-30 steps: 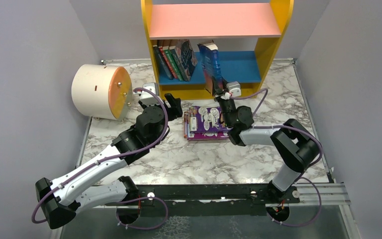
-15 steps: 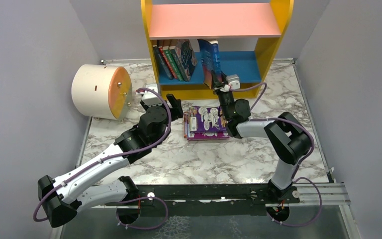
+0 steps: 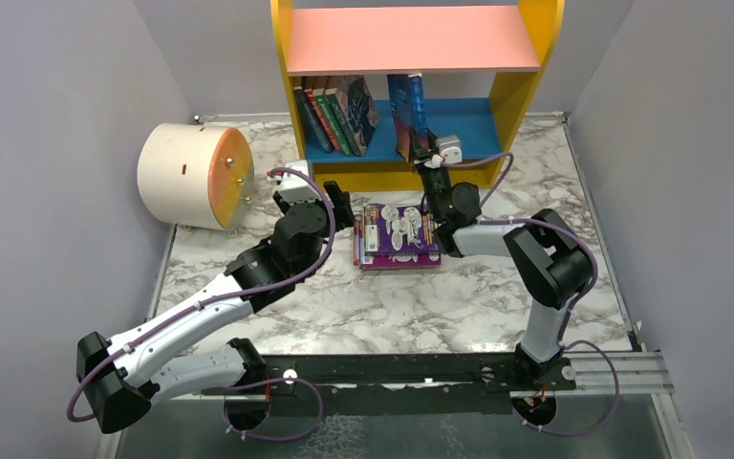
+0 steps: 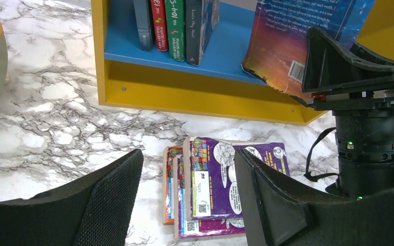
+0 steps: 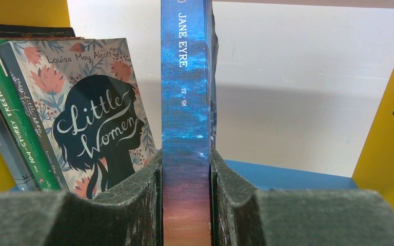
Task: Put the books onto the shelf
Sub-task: Place the book on the shelf.
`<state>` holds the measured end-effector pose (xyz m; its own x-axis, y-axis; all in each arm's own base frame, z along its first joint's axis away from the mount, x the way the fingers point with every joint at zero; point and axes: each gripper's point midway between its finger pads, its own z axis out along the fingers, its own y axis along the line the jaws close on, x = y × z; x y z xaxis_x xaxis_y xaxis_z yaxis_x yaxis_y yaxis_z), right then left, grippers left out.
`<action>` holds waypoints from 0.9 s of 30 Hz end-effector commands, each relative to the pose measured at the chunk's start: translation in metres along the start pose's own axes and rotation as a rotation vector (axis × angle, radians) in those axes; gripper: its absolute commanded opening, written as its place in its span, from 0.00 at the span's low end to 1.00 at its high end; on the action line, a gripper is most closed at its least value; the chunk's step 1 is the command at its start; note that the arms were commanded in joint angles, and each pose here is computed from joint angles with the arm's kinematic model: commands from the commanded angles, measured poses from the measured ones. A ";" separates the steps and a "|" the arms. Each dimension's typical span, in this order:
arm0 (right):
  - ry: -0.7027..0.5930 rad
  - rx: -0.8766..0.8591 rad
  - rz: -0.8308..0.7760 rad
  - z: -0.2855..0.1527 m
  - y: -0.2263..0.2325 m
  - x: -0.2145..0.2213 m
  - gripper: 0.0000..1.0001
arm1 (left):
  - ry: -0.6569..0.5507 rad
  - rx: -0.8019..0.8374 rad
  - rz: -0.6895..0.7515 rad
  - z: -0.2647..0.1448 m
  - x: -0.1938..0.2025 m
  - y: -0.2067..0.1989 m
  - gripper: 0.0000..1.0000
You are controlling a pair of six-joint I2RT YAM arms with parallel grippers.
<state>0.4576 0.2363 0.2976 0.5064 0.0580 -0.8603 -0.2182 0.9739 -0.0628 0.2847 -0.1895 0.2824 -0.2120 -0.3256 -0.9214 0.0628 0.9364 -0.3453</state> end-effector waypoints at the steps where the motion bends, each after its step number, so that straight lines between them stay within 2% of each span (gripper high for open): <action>1: -0.428 0.081 0.109 0.018 -0.029 -0.116 0.01 | -0.022 -0.019 -0.003 0.001 -0.008 0.002 0.59; 12: -0.419 0.079 0.105 0.035 -0.029 -0.090 0.01 | -0.024 -0.041 0.012 0.003 -0.006 0.006 0.59; 16: -0.408 0.079 0.096 0.032 -0.030 -0.087 0.01 | -0.035 -0.043 0.007 0.007 -0.008 0.002 0.63; 18: -0.402 0.072 0.094 0.031 -0.029 -0.085 0.01 | -0.044 -0.031 0.007 0.011 -0.013 -0.005 0.66; 27: -0.374 0.034 0.115 0.025 -0.022 -0.072 0.01 | -0.112 0.022 0.016 0.035 -0.056 -0.052 0.69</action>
<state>0.4925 0.2327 0.2930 0.5188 0.0775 -0.8514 -0.2128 0.9763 -0.0407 0.3148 -0.2142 0.3059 -0.1779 -0.2869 -0.9413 0.0586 0.9518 -0.3012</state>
